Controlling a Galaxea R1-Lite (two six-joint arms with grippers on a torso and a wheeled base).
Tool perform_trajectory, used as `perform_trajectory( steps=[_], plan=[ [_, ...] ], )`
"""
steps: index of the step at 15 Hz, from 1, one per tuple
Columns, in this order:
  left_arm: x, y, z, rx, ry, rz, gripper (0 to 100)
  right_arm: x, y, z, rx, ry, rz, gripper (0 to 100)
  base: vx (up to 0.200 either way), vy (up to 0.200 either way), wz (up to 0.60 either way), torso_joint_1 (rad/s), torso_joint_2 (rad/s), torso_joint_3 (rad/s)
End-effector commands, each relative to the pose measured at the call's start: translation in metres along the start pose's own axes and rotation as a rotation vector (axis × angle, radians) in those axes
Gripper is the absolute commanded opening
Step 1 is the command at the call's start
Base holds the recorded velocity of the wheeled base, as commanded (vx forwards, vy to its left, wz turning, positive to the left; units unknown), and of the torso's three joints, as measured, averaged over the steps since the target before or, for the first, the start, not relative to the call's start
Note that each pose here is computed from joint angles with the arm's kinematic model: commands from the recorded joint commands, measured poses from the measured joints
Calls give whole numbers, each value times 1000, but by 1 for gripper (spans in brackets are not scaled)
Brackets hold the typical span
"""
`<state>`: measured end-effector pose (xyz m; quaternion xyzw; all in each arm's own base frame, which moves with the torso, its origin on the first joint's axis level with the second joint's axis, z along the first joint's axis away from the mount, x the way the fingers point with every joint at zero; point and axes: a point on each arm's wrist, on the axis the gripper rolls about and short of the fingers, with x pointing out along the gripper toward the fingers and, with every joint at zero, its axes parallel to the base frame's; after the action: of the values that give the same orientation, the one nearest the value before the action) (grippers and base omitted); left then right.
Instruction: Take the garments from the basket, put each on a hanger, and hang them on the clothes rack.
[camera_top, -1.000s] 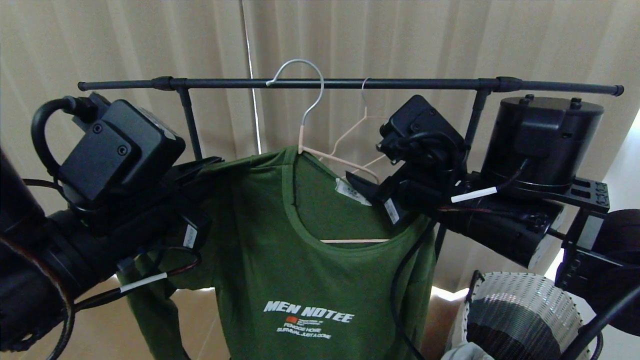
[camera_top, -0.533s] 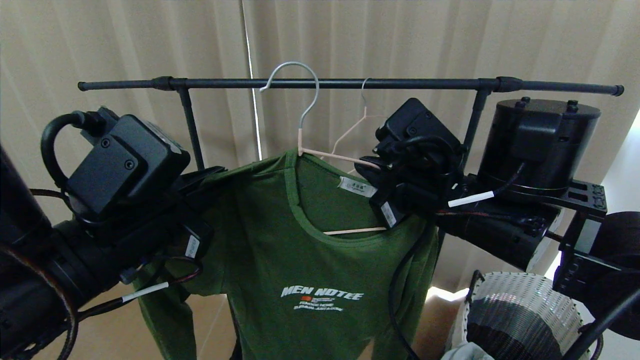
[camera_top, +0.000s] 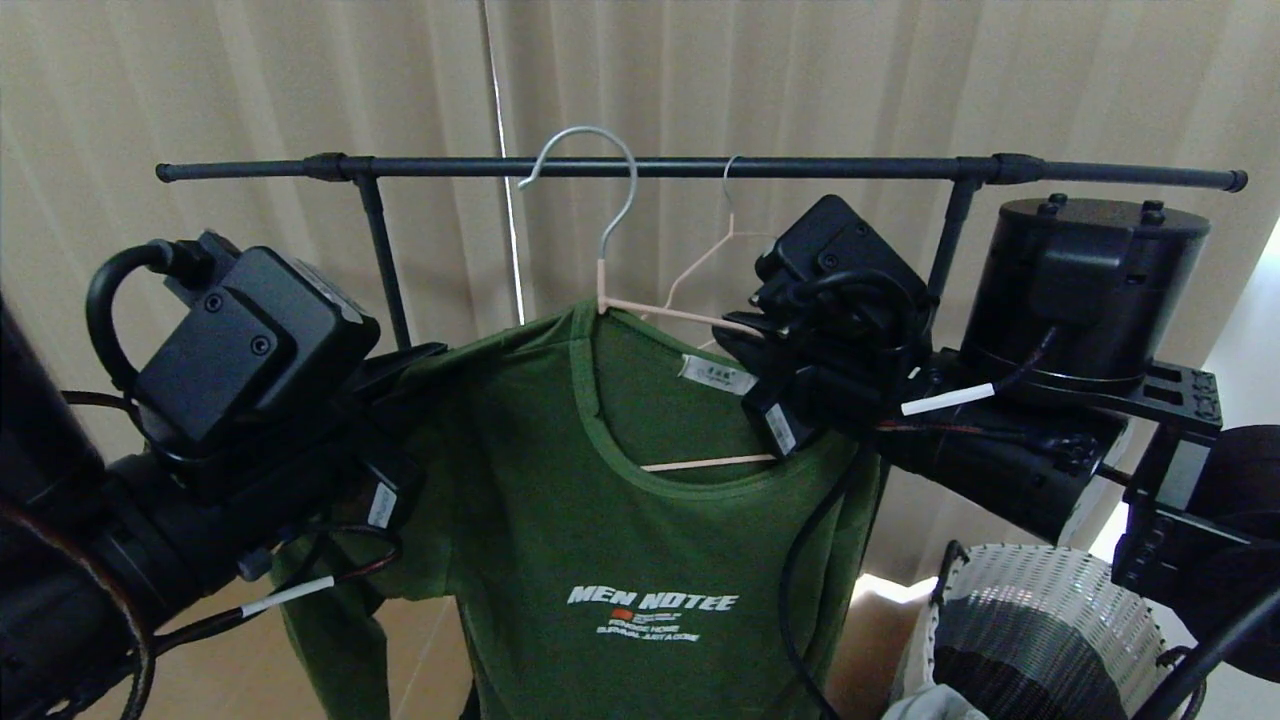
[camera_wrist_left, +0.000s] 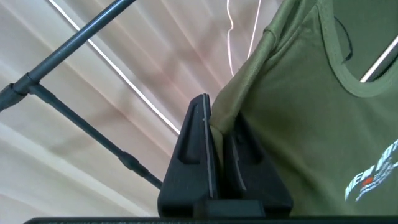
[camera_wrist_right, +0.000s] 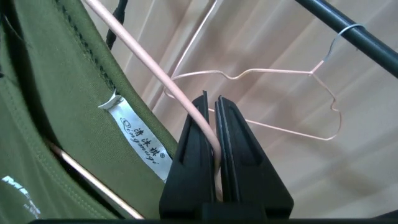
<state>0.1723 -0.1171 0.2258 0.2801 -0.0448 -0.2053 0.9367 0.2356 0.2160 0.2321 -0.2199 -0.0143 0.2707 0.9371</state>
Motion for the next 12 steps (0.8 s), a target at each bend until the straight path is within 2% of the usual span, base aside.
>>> perform_trajectory(
  steps=[1,5,7,12],
  plan=[
    [-1,1,1,-4,-10,0,100,-3,-1,2,1,-10,2,0,0,0,0,0,0,0],
    [-11,0,-2,-88,-13,-5,100,-12,-14,-8,8,15,-45,0,0,0,0,0,0,0],
    [-21,0,-8,-162,-4,-6,100,-23,-28,-12,13,16,-88,0,0,0,0,0,0,0],
    [-37,1,-28,-205,47,22,100,-43,-42,-6,23,-12,-131,0,0,0,0,0,0,0]
  ],
)
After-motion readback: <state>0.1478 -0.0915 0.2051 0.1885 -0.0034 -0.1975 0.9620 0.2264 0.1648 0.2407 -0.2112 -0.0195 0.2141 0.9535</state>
